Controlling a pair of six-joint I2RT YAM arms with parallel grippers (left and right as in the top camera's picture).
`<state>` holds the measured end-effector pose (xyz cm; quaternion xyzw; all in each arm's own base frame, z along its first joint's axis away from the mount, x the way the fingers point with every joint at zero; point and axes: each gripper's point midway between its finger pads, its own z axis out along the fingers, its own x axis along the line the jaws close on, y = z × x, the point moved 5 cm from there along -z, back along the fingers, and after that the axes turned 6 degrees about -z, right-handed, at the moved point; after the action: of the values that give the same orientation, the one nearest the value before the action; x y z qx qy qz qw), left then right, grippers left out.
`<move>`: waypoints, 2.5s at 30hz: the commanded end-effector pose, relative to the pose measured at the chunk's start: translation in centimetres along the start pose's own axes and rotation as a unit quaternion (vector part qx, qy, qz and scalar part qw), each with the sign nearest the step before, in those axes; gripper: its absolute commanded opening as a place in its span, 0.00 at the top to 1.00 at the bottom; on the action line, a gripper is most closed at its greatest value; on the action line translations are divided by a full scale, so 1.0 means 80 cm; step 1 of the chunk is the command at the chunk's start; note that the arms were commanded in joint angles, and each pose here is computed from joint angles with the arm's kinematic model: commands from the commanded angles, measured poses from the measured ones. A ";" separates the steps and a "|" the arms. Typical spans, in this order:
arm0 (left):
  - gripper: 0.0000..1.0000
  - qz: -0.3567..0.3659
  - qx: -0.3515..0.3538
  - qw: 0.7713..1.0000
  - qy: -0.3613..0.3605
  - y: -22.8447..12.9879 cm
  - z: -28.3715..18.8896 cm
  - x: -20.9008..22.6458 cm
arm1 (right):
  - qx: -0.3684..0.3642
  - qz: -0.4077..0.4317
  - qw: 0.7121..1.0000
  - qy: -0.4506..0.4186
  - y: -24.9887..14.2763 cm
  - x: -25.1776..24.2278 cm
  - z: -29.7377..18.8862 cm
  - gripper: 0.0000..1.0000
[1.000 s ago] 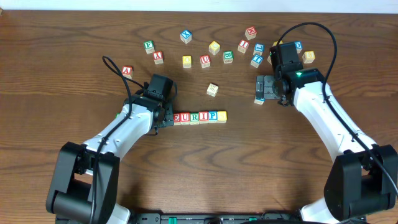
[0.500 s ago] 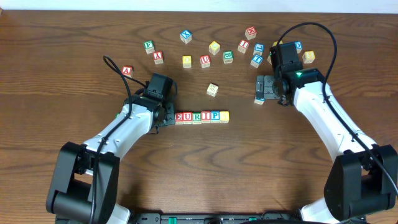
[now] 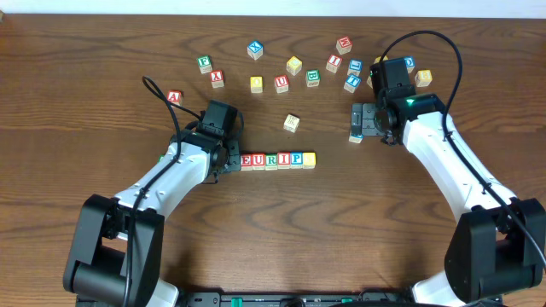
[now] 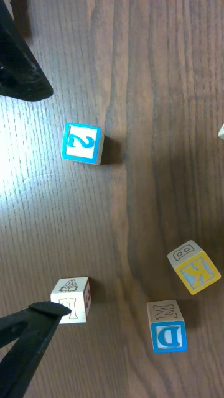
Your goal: Spell out NEURIPS
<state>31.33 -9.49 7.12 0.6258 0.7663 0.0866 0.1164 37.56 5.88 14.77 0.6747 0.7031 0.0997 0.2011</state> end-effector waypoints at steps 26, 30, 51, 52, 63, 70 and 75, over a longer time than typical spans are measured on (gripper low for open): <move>0.79 -0.006 -0.166 0.986 -0.028 0.066 -0.131 -0.004 | -0.031 0.011 0.999 0.003 0.019 0.000 -0.005 0.01; 0.29 -0.011 -0.197 0.979 -0.045 0.069 -0.158 -0.004 | -0.032 0.011 0.999 0.004 0.020 0.000 -0.005 0.01; 0.07 -0.013 -0.206 0.977 -0.051 0.069 -0.166 -0.003 | -0.046 0.014 0.998 0.032 0.028 0.009 -0.006 0.01; 0.07 -0.013 -0.206 0.977 -0.051 0.069 -0.166 -0.003 | -0.046 0.014 0.998 0.031 0.027 0.009 -0.006 0.01; 0.06 -0.013 -0.206 0.977 -0.051 0.069 -0.166 -0.003 | -0.046 0.014 0.998 0.031 0.027 0.009 -0.006 0.01; 0.06 -0.013 -0.206 0.977 -0.051 0.069 -0.166 -0.003 | -0.046 0.014 0.998 0.031 0.027 0.009 -0.006 0.01; 0.06 -0.013 -0.206 0.977 -0.051 0.069 -0.166 -0.003 | -0.046 0.014 0.998 0.031 0.027 0.009 -0.006 0.01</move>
<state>32.44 -8.65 20.41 0.5877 0.7353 0.1978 0.2736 38.85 6.78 15.33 0.6694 0.6994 0.1463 0.2033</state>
